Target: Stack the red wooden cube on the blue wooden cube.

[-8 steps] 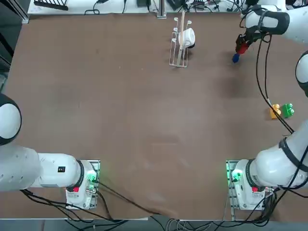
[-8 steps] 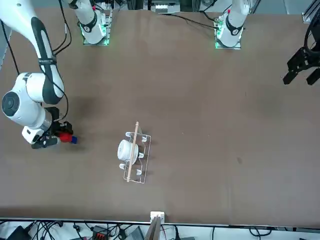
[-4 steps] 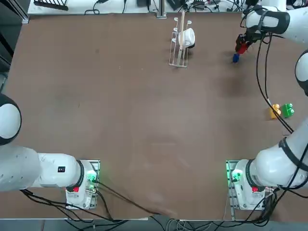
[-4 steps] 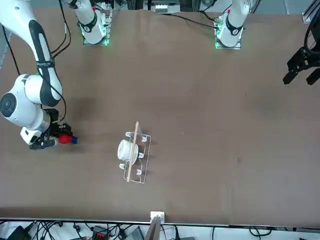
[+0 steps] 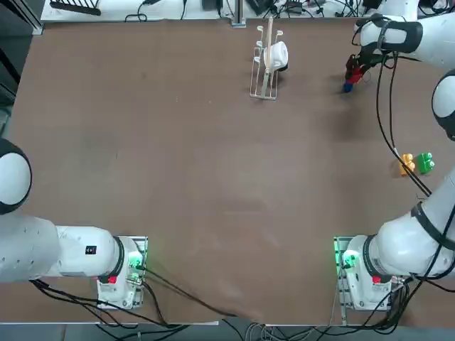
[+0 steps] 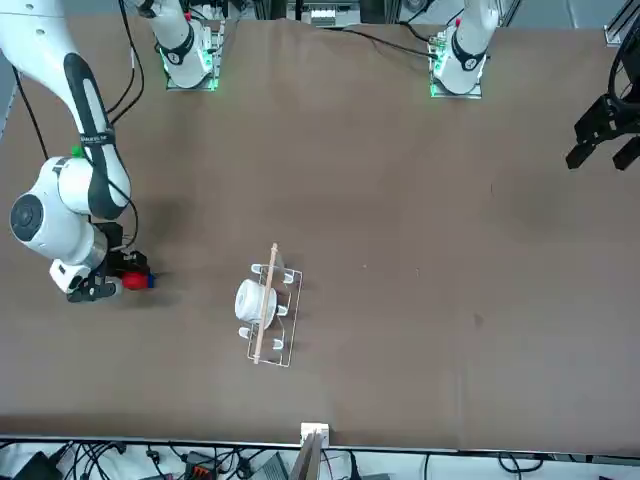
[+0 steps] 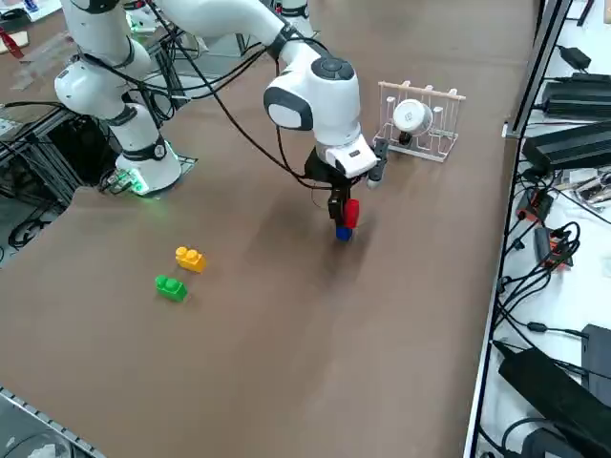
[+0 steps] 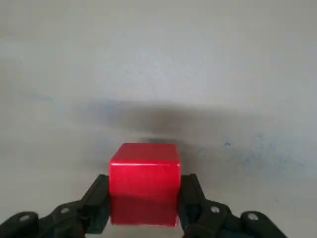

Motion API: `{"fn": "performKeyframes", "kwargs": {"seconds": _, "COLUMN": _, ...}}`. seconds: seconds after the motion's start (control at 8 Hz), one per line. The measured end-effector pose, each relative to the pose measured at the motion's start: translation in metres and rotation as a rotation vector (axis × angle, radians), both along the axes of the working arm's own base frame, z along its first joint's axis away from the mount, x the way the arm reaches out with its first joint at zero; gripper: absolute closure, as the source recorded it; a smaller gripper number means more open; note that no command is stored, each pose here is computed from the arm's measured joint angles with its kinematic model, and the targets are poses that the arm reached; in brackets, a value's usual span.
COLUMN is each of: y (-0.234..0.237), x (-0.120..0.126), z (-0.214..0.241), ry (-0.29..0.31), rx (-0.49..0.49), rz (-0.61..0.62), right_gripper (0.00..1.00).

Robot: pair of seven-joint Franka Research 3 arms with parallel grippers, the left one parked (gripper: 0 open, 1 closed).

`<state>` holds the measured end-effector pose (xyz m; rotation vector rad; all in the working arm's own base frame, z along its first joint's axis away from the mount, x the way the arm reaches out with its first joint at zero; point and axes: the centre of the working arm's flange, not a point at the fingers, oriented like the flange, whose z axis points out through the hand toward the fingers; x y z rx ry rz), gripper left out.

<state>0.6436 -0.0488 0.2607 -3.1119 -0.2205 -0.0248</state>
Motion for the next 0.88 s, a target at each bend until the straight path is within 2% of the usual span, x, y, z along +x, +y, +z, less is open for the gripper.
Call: {"fn": "performKeyframes", "kwargs": {"seconds": 0.88, "y": -0.0006, "x": 0.0, "z": -0.0006, "ry": 0.001, "rx": 0.0, "rz": -0.001, "right_gripper": 0.3}}
